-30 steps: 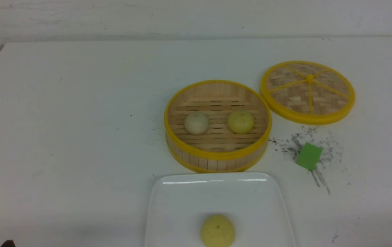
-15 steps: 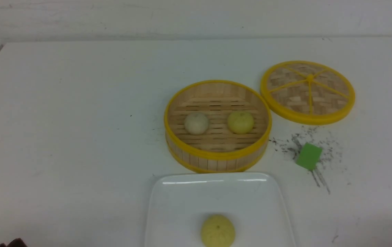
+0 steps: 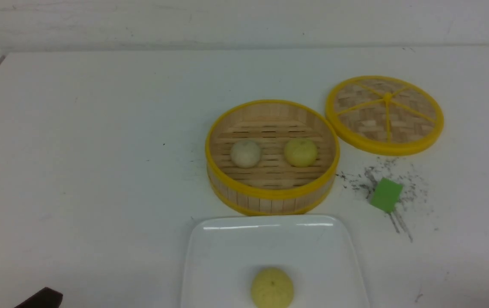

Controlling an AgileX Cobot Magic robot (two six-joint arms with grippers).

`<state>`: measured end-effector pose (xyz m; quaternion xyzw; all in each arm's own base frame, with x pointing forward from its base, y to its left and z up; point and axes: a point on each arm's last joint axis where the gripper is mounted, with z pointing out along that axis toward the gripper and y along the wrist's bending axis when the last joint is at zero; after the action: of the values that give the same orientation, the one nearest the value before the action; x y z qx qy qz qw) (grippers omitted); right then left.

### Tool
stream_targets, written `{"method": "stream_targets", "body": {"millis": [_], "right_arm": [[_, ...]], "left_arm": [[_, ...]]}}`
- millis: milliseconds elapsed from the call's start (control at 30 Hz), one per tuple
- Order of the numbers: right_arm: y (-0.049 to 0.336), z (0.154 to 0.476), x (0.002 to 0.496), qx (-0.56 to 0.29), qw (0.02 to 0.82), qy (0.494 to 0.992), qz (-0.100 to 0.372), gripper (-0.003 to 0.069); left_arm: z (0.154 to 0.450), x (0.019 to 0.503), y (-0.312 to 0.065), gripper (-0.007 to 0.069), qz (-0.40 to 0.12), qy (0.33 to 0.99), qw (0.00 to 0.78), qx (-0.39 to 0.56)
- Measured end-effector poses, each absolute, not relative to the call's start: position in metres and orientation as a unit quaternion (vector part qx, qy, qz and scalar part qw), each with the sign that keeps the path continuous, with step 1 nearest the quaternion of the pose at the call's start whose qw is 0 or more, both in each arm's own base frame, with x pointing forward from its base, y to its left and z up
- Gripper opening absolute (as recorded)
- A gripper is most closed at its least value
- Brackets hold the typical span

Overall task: Put the steamed buns into the plate on the white tablecloth.
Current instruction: 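Reach toward a bun in the bamboo steamer with the right gripper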

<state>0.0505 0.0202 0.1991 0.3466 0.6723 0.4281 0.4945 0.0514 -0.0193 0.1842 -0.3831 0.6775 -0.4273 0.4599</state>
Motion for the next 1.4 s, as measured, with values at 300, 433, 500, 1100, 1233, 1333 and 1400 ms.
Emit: {"method": "stream_targets", "body": {"millis": [300, 433, 500, 1100, 1233, 1333, 1400], "right_arm": [[0.02, 0.318, 0.043, 0.058, 0.629, 0.748, 0.203, 0.0], [0.021, 0.302, 0.076, 0.042, 0.413, 0.898, 0.146, -0.0009], [0.021, 0.29, 0.093, 0.046, 0.31, 0.94, 0.133, -0.0009], [0.141, 0.271, 0.303, -0.189, 0.143, 0.944, 0.23, 0.0183], [0.169, 0.263, 0.334, -0.209, 0.128, 0.957, 0.155, 0.0276], [0.18, 0.262, 0.351, -0.208, 0.132, 0.962, 0.122, 0.0323], [0.187, 0.265, 0.372, -0.197, 0.16, 0.962, 0.103, 0.0362]], "left_arm": [[0.272, 0.05, -0.02, 0.0086, -0.311, 0.768, 0.504, -0.245], [0.261, 0.069, -0.018, 0.0003, -0.192, 0.899, 0.318, -0.231], [0.257, 0.076, -0.017, 0.0002, -0.159, 0.927, 0.26, -0.217], [0.252, 0.113, -0.021, 0.0008, -0.131, 0.965, 0.183, -0.137], [0.252, 0.113, -0.021, 0.0015, -0.131, 0.964, 0.185, -0.137], [0.252, 0.113, -0.021, 0.002, -0.131, 0.964, 0.185, -0.137], [0.252, 0.113, -0.021, 0.0025, -0.131, 0.964, 0.185, -0.137]]}}
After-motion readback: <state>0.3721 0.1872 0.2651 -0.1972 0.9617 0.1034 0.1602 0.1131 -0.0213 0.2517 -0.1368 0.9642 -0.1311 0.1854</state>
